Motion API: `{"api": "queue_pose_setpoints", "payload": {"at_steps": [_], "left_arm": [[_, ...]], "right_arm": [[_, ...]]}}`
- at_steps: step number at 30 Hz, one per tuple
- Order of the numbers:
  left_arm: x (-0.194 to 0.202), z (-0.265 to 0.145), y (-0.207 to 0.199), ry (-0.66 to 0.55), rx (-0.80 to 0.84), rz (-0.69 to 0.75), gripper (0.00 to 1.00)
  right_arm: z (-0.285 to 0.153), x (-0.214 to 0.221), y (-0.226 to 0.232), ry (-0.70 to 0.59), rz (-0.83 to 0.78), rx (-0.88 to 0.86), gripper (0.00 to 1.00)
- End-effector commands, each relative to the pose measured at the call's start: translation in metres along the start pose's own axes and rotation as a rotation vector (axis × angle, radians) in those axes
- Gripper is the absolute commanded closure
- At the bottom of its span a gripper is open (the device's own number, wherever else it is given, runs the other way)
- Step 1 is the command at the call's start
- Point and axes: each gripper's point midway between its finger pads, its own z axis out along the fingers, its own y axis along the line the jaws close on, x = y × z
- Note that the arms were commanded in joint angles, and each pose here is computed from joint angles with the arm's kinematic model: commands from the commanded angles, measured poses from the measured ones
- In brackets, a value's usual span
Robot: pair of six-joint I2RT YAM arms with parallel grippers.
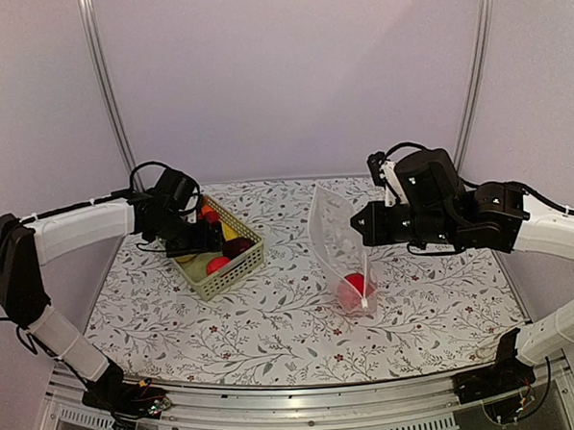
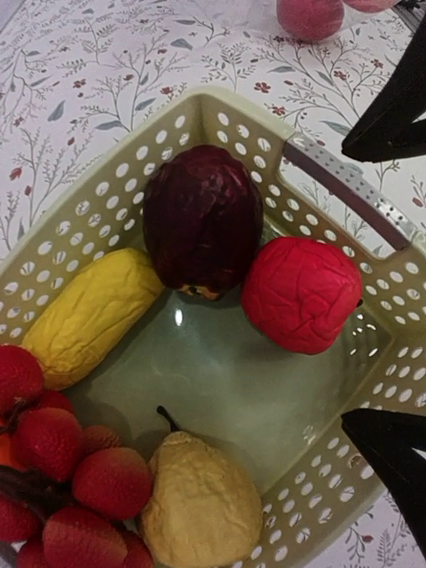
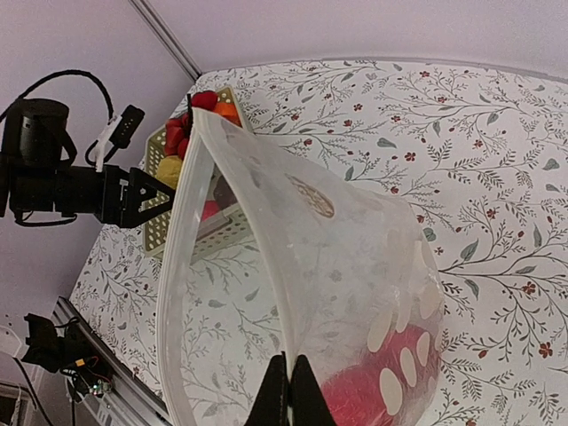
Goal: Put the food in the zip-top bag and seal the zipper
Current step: Adjust the fake fruit in the bin.
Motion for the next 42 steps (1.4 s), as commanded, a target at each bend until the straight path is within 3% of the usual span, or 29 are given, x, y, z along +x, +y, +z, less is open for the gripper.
{"api": "queue_pose_setpoints", "payload": {"at_steps": [1, 5, 21, 31, 36, 42], "left_arm": [[-0.002, 0.021, 0.003, 0.075, 0.016, 0.012, 0.05], [0.001, 0.034, 0.007, 0.104, -0.006, 0.03, 0.1], [0.031, 0.066, 0.019, 0.255, -0.056, 0.061, 0.12], [0.02, 0.072, 0.048, 0.203, -0.2, 0.077, 0.18], [0.013, 0.067, 0.047, 0.167, -0.191, 0.06, 0.24], [0.025, 0.069, 0.043, 0.198, -0.151, 0.03, 0.18]], "right_arm": [[-0.009, -0.002, -0.004, -0.026, 0.017, 0.008, 1.0], [-0.011, -0.002, -0.006, -0.031, 0.02, 0.01, 1.0], [-0.007, -0.001, -0.005, -0.026, 0.017, 0.015, 1.0], [0.0, 0.0, 0.0, -0.008, 0.021, 0.007, 1.0], [0.003, 0.0, 0.002, -0.001, 0.024, 0.004, 1.0], [0.006, 0.001, 0.004, 0.008, 0.029, -0.001, 1.0]]}}
